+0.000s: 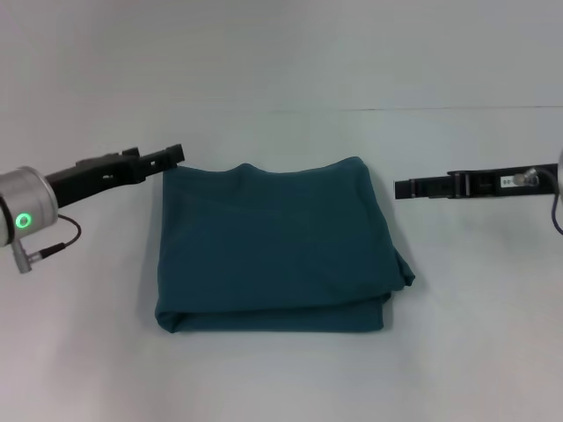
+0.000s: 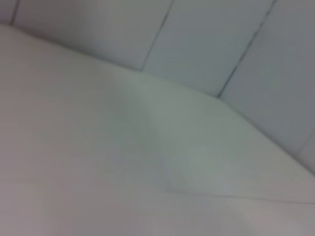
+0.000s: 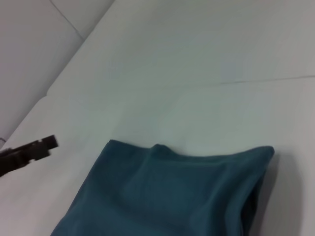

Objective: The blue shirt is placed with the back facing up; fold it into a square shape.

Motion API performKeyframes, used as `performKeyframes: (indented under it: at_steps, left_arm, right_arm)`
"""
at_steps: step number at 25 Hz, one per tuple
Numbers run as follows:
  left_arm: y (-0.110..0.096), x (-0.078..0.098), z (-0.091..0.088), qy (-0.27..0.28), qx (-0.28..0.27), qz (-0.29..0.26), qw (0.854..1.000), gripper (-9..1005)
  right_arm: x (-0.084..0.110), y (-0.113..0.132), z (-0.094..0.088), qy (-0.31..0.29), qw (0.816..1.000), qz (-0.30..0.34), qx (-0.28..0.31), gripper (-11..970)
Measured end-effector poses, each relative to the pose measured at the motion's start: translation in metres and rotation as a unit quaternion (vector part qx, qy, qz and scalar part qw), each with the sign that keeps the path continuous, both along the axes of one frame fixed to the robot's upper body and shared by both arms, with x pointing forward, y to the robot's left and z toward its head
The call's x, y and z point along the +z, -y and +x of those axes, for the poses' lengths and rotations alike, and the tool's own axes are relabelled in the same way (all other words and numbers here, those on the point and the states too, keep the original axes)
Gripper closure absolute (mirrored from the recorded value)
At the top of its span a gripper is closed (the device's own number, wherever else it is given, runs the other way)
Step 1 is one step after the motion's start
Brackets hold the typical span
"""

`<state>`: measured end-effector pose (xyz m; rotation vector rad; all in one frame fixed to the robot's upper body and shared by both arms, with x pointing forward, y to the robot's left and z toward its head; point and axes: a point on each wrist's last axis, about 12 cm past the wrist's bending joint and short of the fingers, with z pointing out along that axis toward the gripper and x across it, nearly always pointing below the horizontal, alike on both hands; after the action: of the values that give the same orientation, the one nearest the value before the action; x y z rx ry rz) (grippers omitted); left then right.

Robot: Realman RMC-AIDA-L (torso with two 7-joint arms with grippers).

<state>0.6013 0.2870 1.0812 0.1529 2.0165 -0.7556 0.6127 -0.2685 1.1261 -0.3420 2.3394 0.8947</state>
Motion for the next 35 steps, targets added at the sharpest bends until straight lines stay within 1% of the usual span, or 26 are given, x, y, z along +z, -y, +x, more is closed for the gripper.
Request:
performKeyframes:
  at_steps: [1,5,11,20,31,35]
  left_arm:
    - [0.001,-0.003,0.001,-0.009,0.007,0.004,1.000,144]
    - [0.005,-0.011,0.007,-0.037,0.036,0.023,0.998,146]
    - [0.022,-0.018,0.014,-0.051,0.034,0.045,0.997,148]
    - [0.034,-0.019,0.021,-0.048,0.035,0.065,0.996,151]
    - [0.053,-0.031,0.027,-0.048,0.044,0.120,0.991,155]
    - [0.055,-0.031,0.027,-0.048,0.041,0.124,0.990,157]
  right_arm:
    - [0.000,0.002,-0.001,-0.002,1.000,0.001,0.000,124]
    - [-0.001,0.009,-0.004,-0.007,1.000,0.006,-0.006,128]
    - [0.000,0.015,-0.004,-0.005,1.000,0.007,-0.015,130]
    - [-0.001,0.009,-0.004,0.001,1.000,0.005,-0.003,132]
    - [-0.007,0.005,-0.007,0.006,1.000,0.006,0.000,134]
    - [-0.008,0.005,-0.007,0.006,1.000,0.006,-0.001,134]
